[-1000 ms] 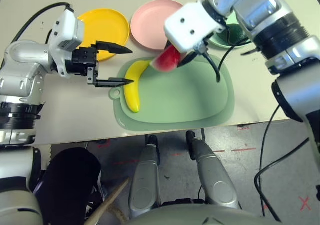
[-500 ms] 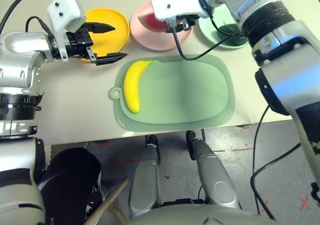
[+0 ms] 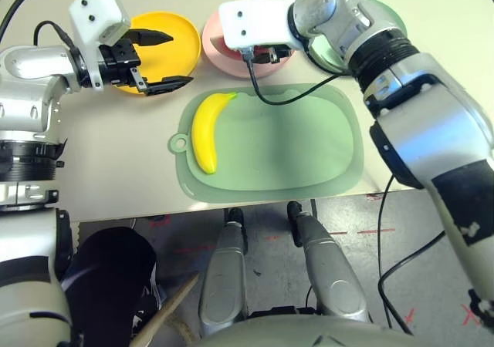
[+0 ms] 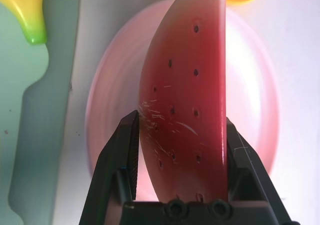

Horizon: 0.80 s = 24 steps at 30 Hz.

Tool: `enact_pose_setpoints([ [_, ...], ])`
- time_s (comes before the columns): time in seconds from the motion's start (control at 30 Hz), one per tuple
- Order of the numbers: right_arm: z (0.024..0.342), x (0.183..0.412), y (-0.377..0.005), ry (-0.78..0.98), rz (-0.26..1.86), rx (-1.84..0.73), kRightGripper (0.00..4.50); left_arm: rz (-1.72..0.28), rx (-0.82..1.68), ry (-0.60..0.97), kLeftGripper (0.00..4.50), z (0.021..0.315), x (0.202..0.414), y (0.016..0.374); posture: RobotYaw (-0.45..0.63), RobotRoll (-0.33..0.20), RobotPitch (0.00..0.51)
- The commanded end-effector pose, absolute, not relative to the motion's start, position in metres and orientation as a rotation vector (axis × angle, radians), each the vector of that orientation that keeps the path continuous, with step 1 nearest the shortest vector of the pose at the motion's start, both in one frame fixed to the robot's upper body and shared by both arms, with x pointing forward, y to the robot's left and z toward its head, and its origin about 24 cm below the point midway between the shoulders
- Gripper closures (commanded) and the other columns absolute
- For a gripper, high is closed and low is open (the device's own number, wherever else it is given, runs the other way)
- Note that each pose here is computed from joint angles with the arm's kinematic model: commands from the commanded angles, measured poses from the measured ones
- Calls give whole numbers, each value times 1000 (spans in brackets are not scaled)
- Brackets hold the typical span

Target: Place the fruits into color-matched plates.

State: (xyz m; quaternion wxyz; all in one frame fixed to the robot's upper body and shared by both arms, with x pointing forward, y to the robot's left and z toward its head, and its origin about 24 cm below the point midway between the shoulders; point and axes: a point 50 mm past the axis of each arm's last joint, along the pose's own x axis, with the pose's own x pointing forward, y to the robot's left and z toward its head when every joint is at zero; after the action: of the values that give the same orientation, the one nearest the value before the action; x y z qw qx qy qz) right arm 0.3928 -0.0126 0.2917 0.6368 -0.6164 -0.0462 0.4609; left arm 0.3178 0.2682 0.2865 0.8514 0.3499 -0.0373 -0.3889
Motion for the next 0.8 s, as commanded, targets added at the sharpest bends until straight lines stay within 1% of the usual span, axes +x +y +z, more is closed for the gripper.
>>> enact_pose_setpoints([
  [0.03,287,393,-8,-100,1056,-1408,1857,-814,750,-63,0,286,313,271,-8,0,397],
  [0.13,288,392,-7,-105,1055,-1404,1041,-813,752,-63,0,287,312,269,-13,0,396],
  [0.2,291,392,-7,-114,1046,-1409,299,-816,753,-64,0,287,312,268,-14,0,395],
  [0.23,295,392,-7,-129,1031,-1410,9,-818,754,-65,0,288,313,267,-14,0,395],
  [0.37,315,390,-7,-186,981,-1449,9,-825,761,-68,0,290,313,266,-25,0,396],
  [0.43,332,384,-6,-231,987,-1464,9,-836,773,-71,0,291,314,266,-38,0,413],
  [0.5,356,373,-4,-282,1033,-1472,9,-853,789,-70,0,293,314,267,-50,0,407],
  [0.63,385,357,-11,-320,1155,-1438,9,-887,808,-78,0,298,316,266,-65,0,414],
  [0.73,397,349,-29,-292,1264,-1380,9,-915,823,-86,0,300,317,265,-76,0,417],
  [0.8,397,347,-43,-237,1367,-1292,9,-944,832,-89,0,301,317,264,-86,0,422],
])
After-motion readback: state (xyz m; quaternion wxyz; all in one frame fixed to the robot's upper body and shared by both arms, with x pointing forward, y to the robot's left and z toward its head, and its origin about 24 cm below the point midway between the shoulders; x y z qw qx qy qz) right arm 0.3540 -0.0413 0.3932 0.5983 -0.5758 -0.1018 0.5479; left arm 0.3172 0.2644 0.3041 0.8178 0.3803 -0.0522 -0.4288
